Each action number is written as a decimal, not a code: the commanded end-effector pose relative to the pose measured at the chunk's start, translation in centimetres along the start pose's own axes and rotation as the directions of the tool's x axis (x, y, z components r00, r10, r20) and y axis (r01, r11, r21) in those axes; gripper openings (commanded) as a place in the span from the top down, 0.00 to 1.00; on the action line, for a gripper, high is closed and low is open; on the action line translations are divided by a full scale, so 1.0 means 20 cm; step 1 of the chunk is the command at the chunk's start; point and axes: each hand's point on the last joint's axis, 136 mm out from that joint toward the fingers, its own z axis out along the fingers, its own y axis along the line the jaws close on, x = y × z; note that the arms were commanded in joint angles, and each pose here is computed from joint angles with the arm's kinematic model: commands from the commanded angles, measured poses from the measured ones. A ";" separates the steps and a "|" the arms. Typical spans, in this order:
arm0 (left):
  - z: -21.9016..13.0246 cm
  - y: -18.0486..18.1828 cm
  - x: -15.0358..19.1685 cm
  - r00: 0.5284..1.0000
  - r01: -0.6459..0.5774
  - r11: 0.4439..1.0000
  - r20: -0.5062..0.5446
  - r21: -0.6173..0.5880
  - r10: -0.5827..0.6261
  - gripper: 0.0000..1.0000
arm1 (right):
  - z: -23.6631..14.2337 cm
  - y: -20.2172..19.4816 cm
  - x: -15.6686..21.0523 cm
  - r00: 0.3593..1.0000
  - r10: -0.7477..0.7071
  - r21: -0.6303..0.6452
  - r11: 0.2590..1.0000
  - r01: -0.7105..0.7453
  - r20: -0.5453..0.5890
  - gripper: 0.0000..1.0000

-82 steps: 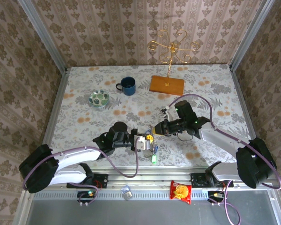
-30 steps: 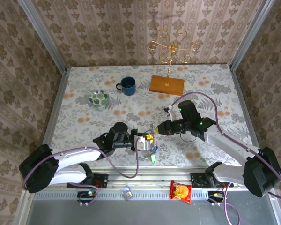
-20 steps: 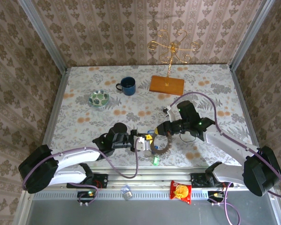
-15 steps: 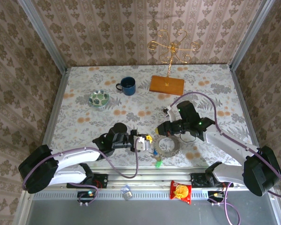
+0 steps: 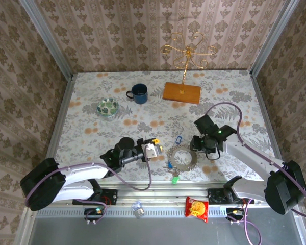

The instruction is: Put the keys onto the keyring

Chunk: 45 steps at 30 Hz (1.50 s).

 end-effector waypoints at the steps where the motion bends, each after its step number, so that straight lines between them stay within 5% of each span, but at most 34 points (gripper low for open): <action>1: -0.02 0.13 -0.05 0.997 0.067 0.989 0.043 -0.129 -0.062 0.74 | 0.04 -0.10 0.08 0.965 0.263 0.061 0.963 -0.261 -0.018 0.65; 6: -0.03 0.14 -0.06 0.996 0.078 0.988 0.054 -0.130 -0.072 0.74 | 0.12 -0.08 0.11 0.872 0.490 -0.039 0.871 -0.490 -0.021 0.62; 14: -0.02 0.12 -0.06 0.996 0.071 0.991 0.056 -0.117 -0.065 0.74 | 0.17 -0.13 0.13 0.809 0.587 -0.080 0.805 -0.588 -0.041 0.63; 35: 0.00 0.12 -0.07 0.997 0.061 0.992 0.051 -0.107 -0.056 0.75 | 0.25 -0.14 0.10 0.767 0.640 -0.108 0.760 -0.641 -0.046 0.73; 45: -0.01 0.12 -0.07 0.998 0.056 0.993 0.046 -0.107 -0.052 0.75 | 0.26 -0.16 0.06 0.759 0.650 -0.118 0.752 -0.649 -0.036 0.91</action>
